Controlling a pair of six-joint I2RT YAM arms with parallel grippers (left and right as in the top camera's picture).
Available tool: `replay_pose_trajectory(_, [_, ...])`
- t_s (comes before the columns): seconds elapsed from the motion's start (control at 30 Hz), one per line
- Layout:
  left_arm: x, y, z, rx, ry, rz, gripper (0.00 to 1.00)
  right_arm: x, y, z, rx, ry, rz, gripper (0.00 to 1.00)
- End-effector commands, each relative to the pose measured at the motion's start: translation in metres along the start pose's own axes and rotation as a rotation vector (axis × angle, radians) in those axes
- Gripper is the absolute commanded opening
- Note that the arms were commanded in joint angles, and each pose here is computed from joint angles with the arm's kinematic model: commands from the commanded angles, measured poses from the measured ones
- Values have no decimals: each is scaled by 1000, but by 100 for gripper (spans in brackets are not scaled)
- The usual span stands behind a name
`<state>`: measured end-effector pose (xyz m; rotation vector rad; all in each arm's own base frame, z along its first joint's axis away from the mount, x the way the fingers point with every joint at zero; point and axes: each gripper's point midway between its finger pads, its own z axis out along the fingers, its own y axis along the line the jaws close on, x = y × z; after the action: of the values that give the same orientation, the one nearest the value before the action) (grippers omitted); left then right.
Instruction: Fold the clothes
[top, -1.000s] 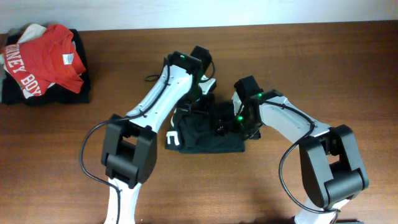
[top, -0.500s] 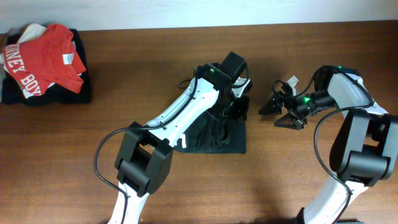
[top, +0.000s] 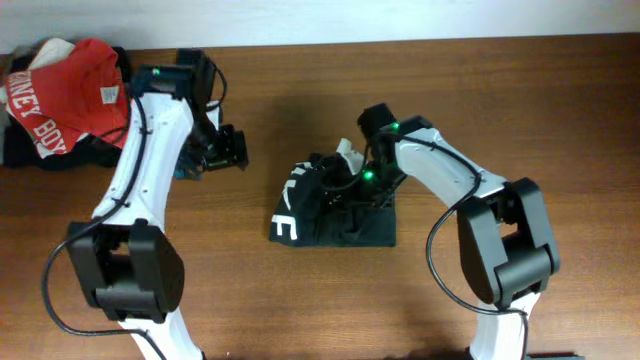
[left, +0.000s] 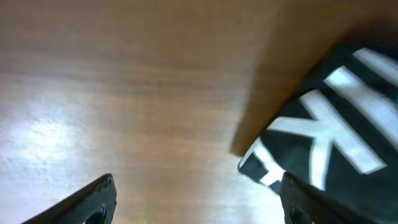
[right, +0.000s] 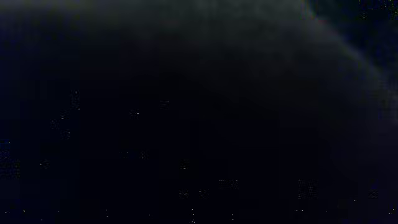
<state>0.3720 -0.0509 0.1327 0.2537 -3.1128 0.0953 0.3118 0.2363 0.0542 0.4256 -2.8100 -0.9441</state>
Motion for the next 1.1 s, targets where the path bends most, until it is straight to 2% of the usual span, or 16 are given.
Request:
replay_pose_trajectory(0.0, [16,0,34,13,70,5,87,-4,-19,-4,140,-26,81,69])
replay_pose_trajectory(0.03, [20,2,40,8,87,5,87,-4,-31,-8,194,-33,120,47])
replay_pose_trajectory(0.07, [23,3,45,4,100,3,87,-3,-43,-15,229,-34,147,13])
replay_pose_trajectory(0.1, [23,4,50,5,98,3,87,-1,-52,-28,262,-29,181,4])
replay_pose_trajectory(0.17, [21,3,52,8,86,4,87,0,-56,-63,318,-20,205,4])
replay_pose_trajectory(0.2, [19,3,52,10,79,5,93,2,-54,-84,362,-10,203,4])
replay_pose_trajectory(0.27, [19,3,52,9,80,5,94,19,-78,-110,569,47,210,4])
replay_pose_trajectory(0.33, [19,3,52,9,81,5,95,23,-100,-109,634,52,228,8])
replay_pose_trajectory(0.43, [20,3,52,8,83,5,95,35,-143,-105,639,45,318,29])
replay_pose_trajectory(0.5, [19,3,52,9,81,5,96,57,-182,-88,628,32,461,32])
replay_pose_trajectory(0.6, [19,3,52,9,79,5,96,71,-194,-107,600,1,612,52])
replay_pose_trajectory(0.67, [18,2,52,10,76,6,96,66,-179,-140,601,-39,617,89])
replay_pose_trajectory(0.7, [18,2,52,10,77,5,96,59,-167,-160,602,-62,609,99])
replay_pose_trajectory(0.87, [17,-1,53,12,70,13,96,44,-116,-214,537,-125,545,99])
replay_pose_trajectory(0.93, [17,-7,53,14,60,31,96,33,-96,-198,410,-100,384,99])
replay_pose_trajectory(1.07, [22,-23,54,11,63,77,96,11,-101,-154,251,-142,361,94])
